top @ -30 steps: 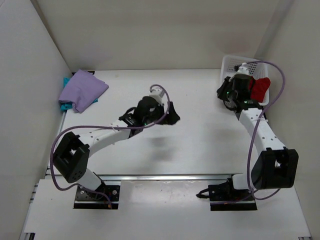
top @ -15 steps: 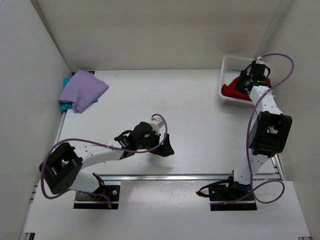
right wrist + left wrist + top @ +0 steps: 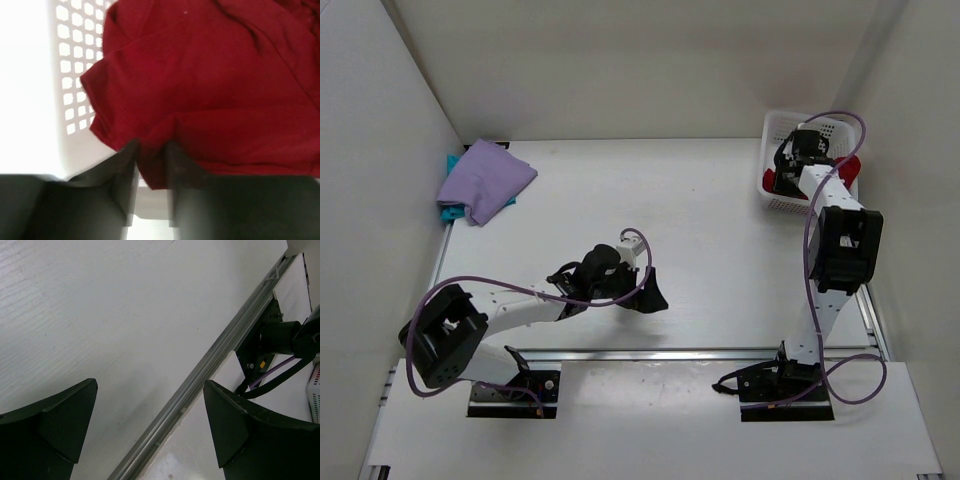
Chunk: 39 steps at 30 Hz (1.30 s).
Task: Fold and stack the t-shirts
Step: Grab crumpled tshirt from bin with the right arm, then move the tshirt to the center of the board
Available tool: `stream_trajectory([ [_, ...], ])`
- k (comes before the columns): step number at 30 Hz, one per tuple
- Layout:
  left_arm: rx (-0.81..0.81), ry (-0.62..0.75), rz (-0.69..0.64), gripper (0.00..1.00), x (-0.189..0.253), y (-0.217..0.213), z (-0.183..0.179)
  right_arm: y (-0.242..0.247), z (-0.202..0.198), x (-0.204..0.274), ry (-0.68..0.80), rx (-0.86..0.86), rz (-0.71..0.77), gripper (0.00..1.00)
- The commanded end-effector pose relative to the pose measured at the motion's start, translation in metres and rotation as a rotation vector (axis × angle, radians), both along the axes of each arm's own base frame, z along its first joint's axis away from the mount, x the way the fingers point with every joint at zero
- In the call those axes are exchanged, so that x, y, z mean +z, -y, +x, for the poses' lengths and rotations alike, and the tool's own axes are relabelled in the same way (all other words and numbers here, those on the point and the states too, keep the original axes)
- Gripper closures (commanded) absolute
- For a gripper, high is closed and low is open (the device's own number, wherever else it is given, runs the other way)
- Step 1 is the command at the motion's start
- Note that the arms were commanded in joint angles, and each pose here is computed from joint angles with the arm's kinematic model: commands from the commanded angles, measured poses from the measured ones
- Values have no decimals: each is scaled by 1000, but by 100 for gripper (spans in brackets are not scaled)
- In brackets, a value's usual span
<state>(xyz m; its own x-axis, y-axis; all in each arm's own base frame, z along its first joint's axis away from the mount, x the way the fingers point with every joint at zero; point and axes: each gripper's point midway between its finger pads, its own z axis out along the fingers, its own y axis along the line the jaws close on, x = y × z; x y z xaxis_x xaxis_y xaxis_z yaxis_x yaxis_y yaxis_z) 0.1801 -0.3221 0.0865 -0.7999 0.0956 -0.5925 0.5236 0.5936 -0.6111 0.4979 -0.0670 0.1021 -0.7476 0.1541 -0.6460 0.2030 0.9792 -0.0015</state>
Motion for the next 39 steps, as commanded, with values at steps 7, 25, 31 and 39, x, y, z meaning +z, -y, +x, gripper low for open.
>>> stream_trajectory([
  [7, -7, 5, -47, 2, 11, 5, 4, 22, 16, 96, 220, -91, -39, 100],
  [25, 302, -56, -295, 2, 62, -57, 79, -213, -150, 489, 1131, 556, 195, 100],
  [31, 526, 26, -336, 1, 85, -125, 113, -254, -197, 537, 1243, 767, 351, 100],
  [39, 604, 137, -257, 15, 110, -154, 134, -274, -140, 435, 999, 787, 504, 100],
])
